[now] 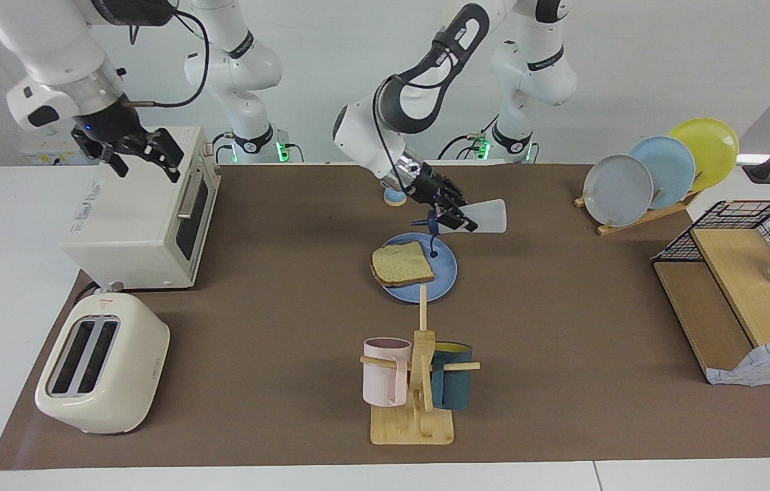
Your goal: Put bread on plate and add seasoning
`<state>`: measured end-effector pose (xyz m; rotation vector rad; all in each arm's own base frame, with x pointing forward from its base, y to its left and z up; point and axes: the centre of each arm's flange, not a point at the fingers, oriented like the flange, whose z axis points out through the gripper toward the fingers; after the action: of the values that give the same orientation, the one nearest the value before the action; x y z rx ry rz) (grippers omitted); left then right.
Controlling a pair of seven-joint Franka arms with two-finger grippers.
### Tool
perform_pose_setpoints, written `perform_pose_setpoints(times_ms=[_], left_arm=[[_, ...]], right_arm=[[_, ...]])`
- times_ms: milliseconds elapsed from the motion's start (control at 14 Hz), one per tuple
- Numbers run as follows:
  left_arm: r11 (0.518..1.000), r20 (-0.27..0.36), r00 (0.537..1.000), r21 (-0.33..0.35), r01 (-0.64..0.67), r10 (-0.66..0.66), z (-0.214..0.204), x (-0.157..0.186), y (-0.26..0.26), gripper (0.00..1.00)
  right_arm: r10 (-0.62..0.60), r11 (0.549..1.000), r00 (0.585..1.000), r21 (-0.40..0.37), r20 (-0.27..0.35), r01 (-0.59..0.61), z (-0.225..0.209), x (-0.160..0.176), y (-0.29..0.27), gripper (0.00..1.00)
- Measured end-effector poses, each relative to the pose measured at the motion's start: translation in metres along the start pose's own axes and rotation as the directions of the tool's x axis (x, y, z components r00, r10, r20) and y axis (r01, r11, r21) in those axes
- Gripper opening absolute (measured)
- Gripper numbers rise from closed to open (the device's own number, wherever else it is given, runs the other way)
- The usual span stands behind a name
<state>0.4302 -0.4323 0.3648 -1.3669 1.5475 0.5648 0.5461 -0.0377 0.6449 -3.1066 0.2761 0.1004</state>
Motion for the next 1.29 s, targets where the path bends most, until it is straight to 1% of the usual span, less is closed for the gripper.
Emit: perform_pose_setpoints(times_ms=[72, 287, 430, 501, 645, 716, 1003, 1074, 1146, 1289], left_arm=[[1.0, 0.058, 0.998, 0.003, -0.013, 0.013, 0.003, 0.008, 0.003, 0.47], [0.999, 0.258, 0.966, 0.032, -0.041, 0.032, 0.017, 0.058, 0.004, 0.47], [0.995, 0.361, 0.932, 0.082, -0.052, 0.019, 0.026, 0.079, 0.0, 0.47], [0.992, 0.395, 0.919, 0.107, -0.063, 0.016, 0.031, 0.085, 0.0, 0.47], [0.984, 0.43, 0.903, 0.158, -0.087, 0.01, 0.028, 0.091, 0.004, 0.47], [0.979, 0.433, 0.901, 0.182, -0.097, 0.009, 0.02, 0.094, 0.009, 0.47], [0.954, 0.42, 0.907, 0.269, -0.135, 0.01, -0.038, 0.105, 0.046, 0.47], [0.951, 0.421, 0.907, 0.276, -0.141, 0.012, -0.042, 0.105, 0.05, 0.47], [0.952, 0.426, 0.904, 0.27, -0.143, 0.015, -0.037, 0.104, 0.049, 0.47], [0.964, 0.451, 0.892, 0.223, -0.147, 0.032, 0.0, 0.101, 0.034, 0.47]], right_arm=[[0.0, 1.0, 1.0, -0.002, 0.008, 0.0, 0.007, 0.002, 0.0, 1.0], [0.005, 1.0, 1.0, -0.004, 0.018, -0.005, 0.021, 0.006, 0.002, 1.0], [0.015, 1.0, 1.0, -0.003, 0.02, -0.015, 0.029, 0.008, 0.008, 1.0], [0.02, 1.0, 1.0, -0.002, 0.021, -0.02, 0.033, 0.009, 0.01, 1.0], [0.023, 1.0, 0.999, -0.002, 0.026, -0.023, 0.034, 0.008, 0.012, 1.0], [0.023, 1.0, 0.999, -0.002, 0.025, -0.023, 0.032, 0.007, 0.012, 1.0], [0.015, 1.0, 1.0, -0.005, 0.019, -0.015, 0.026, 0.002, 0.009, 1.0], [0.014, 1.0, 1.0, -0.006, 0.023, -0.014, 0.026, 0.001, 0.009, 1.0], [0.014, 1.0, 1.0, -0.006, 0.025, -0.014, 0.026, 0.001, 0.009, 1.0], [0.016, 1.0, 1.0, -0.006, 0.026, -0.016, 0.027, 0.001, 0.01, 1.0]])
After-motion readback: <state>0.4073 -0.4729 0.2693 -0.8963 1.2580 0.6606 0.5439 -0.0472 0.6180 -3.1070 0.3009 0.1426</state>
